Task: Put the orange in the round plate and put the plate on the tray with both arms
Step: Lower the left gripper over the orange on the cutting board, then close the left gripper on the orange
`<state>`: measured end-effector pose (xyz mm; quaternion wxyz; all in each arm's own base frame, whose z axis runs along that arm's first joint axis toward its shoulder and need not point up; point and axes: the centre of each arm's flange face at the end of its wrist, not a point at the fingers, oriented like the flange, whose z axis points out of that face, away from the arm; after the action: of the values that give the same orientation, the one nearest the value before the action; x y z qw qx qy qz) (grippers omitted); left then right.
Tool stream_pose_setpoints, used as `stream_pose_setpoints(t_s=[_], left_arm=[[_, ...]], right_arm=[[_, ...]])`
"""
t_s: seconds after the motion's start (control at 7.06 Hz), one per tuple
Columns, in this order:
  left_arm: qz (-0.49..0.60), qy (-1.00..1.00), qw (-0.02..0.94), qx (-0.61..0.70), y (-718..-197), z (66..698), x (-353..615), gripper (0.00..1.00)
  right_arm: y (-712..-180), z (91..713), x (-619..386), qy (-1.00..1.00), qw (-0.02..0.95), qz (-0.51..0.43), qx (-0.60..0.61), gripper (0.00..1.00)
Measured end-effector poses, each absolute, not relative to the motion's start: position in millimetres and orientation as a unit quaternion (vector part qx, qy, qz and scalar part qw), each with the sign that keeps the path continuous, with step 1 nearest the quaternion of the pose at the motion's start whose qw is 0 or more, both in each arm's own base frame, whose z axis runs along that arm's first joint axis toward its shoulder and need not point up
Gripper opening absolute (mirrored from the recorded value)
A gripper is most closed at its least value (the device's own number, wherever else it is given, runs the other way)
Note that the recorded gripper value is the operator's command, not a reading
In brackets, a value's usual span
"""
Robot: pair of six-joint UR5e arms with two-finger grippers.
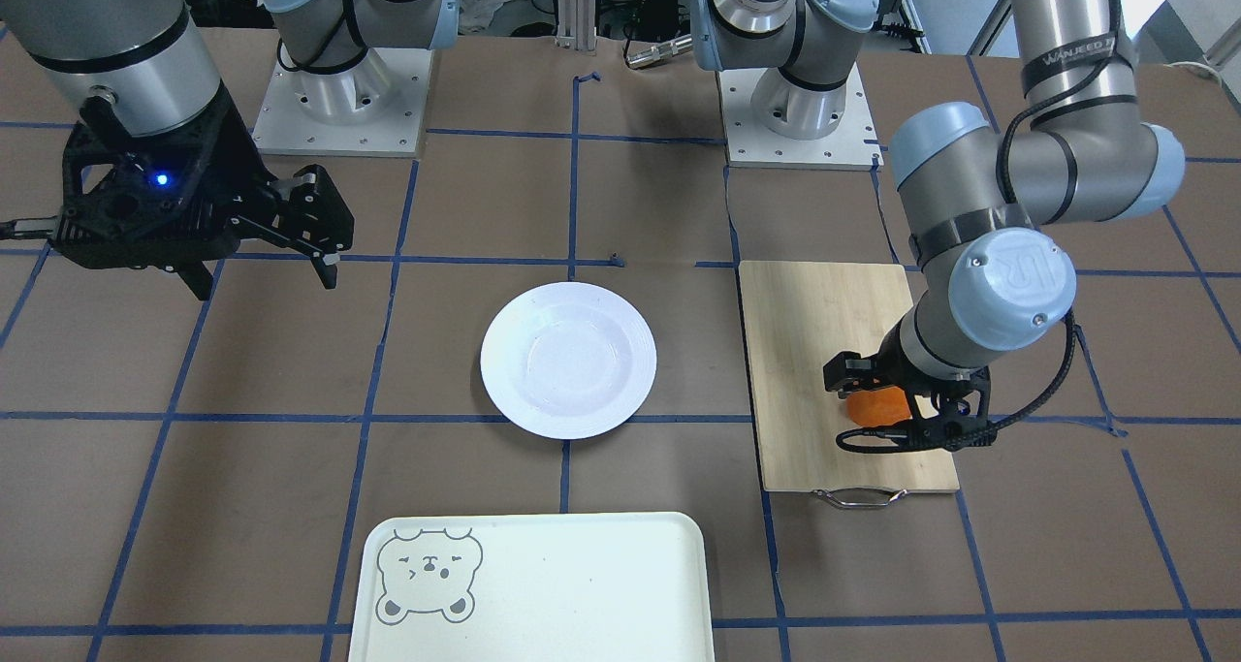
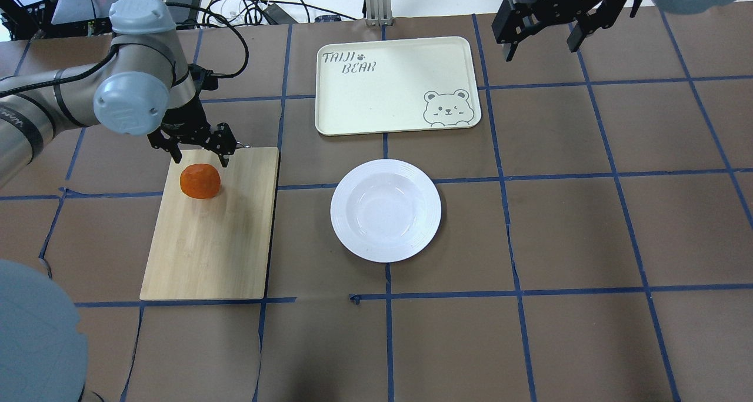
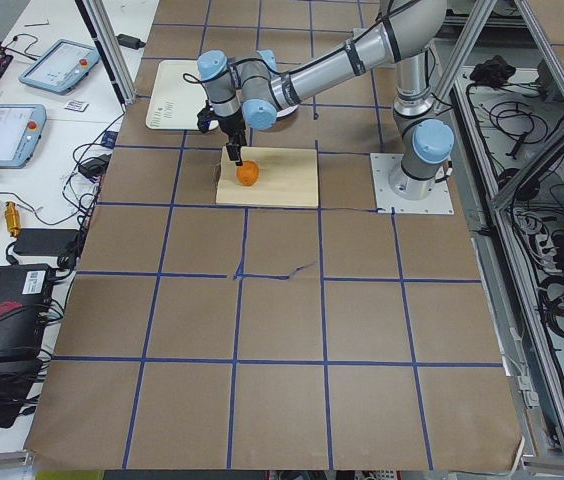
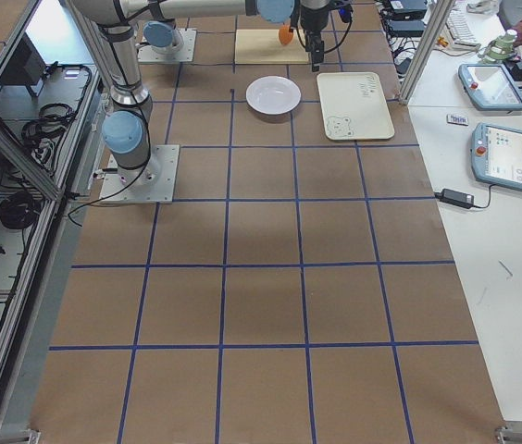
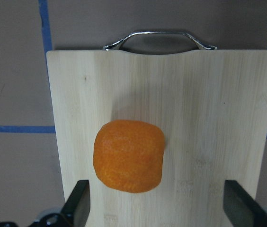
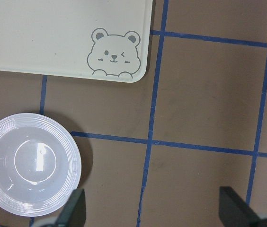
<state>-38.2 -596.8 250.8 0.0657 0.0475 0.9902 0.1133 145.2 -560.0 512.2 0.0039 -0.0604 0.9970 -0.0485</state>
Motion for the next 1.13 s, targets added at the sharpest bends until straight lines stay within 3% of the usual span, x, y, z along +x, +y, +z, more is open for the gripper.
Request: stream_pose_setpoints(t_s=[0.42, 0.57, 0.71, 0.85, 1.13], left_arm=[[0.16, 0.98, 0.089, 0.08, -595.4, 221.0, -30.2, 1.0], [0.167, 0.978, 0.093, 0.081, -594.4, 217.0, -29.3, 0.87], [0.171, 0.977, 0.094, 0.081, -593.9, 214.3, -28.9, 0.56], [0.172, 0.977, 0.094, 0.081, -593.9, 213.1, -28.8, 0.28], [0.171, 0.978, 0.095, 0.078, -594.6, 213.3, -28.7, 0.16]], right_arm=[[-557.6, 513.2, 145.9, 0.998, 0.008, -0.047, -0.034, 1.0], [-557.7, 513.1, 146.0, 0.998, 0.009, -0.047, -0.033, 1.0], [-558.0, 512.8, 146.2, 0.998, 0.01, -0.047, -0.033, 0.9], [-558.5, 512.6, 146.3, 0.998, 0.011, -0.048, -0.034, 0.9], [-558.5, 512.4, 146.2, 0.998, 0.01, -0.047, -0.035, 0.91]])
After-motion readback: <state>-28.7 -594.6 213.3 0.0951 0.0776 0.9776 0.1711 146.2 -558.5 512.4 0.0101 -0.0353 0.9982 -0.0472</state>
